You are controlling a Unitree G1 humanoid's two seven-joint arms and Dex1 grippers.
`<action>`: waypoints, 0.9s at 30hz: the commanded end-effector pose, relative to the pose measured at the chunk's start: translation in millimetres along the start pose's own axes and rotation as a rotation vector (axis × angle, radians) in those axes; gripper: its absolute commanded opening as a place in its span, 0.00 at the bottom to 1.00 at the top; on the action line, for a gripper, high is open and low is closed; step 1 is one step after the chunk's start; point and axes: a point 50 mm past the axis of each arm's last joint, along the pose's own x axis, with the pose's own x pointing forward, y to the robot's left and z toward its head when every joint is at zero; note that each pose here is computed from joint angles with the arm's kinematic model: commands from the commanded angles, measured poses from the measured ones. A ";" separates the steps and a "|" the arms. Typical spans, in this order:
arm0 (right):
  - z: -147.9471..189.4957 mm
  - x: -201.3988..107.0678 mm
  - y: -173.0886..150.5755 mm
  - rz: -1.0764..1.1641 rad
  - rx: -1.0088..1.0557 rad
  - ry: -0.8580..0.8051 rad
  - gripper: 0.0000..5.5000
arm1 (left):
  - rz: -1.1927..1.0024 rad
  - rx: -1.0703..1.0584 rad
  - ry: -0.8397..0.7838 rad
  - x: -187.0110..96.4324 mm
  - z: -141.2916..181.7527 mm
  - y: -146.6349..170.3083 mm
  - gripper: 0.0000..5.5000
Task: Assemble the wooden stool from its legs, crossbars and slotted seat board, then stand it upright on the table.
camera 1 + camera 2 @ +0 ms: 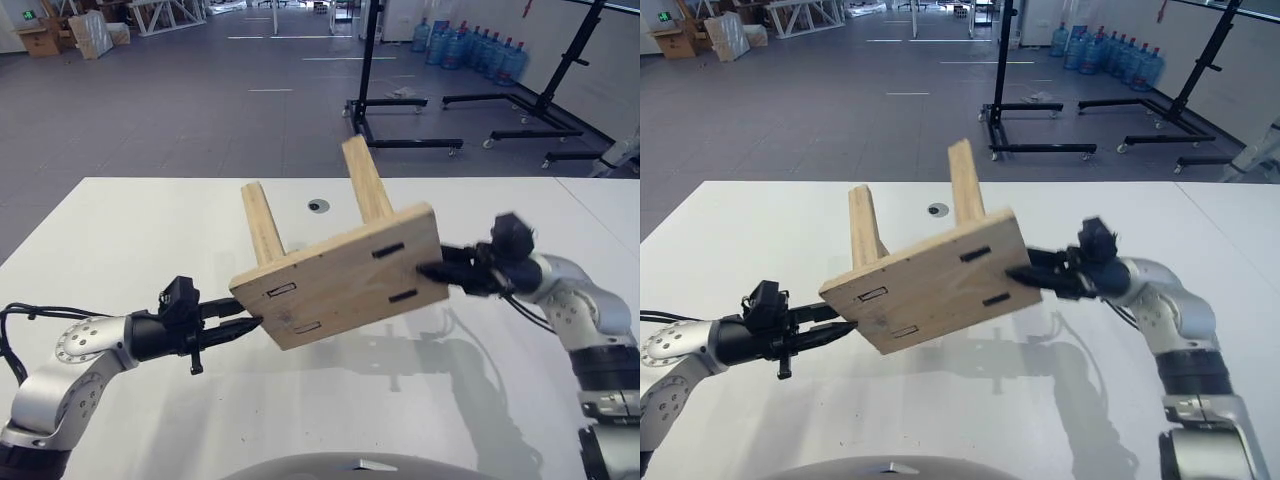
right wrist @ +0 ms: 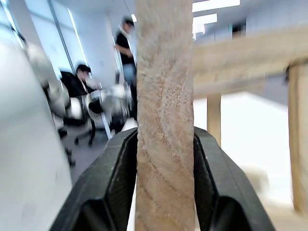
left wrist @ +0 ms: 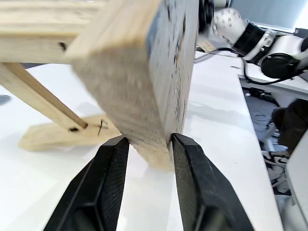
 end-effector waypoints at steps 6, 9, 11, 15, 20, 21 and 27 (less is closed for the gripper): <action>-3.5 30.4 4.2 -0.075 0.090 -0.099 0.26 | -0.181 0.019 -0.377 21.4 49.4 -14.5 0.24; -6.0 33.8 0.9 -0.137 0.140 -0.174 0.26 | -0.191 0.002 -0.448 20.3 56.4 -14.2 0.24; -9.8 35.0 -0.1 -0.168 0.179 -0.200 0.26 | -0.201 -0.011 -0.486 21.9 59.8 -15.2 0.24; -13.7 39.9 -2.0 -0.233 0.291 -0.307 0.27 | -0.215 -0.050 -0.556 27.1 63.8 -18.4 0.24; -19.0 60.7 -0.9 -0.311 0.452 -0.407 0.27 | -0.190 -0.105 -0.674 33.3 70.8 -18.9 0.24; -19.9 66.8 1.5 -0.326 0.472 -0.416 0.27 | -0.173 -0.123 -0.698 34.4 72.1 -18.4 0.24; -11.8 92.6 2.5 -0.450 0.528 -0.469 0.27 | -0.065 -0.305 -0.781 40.0 76.5 -18.4 0.24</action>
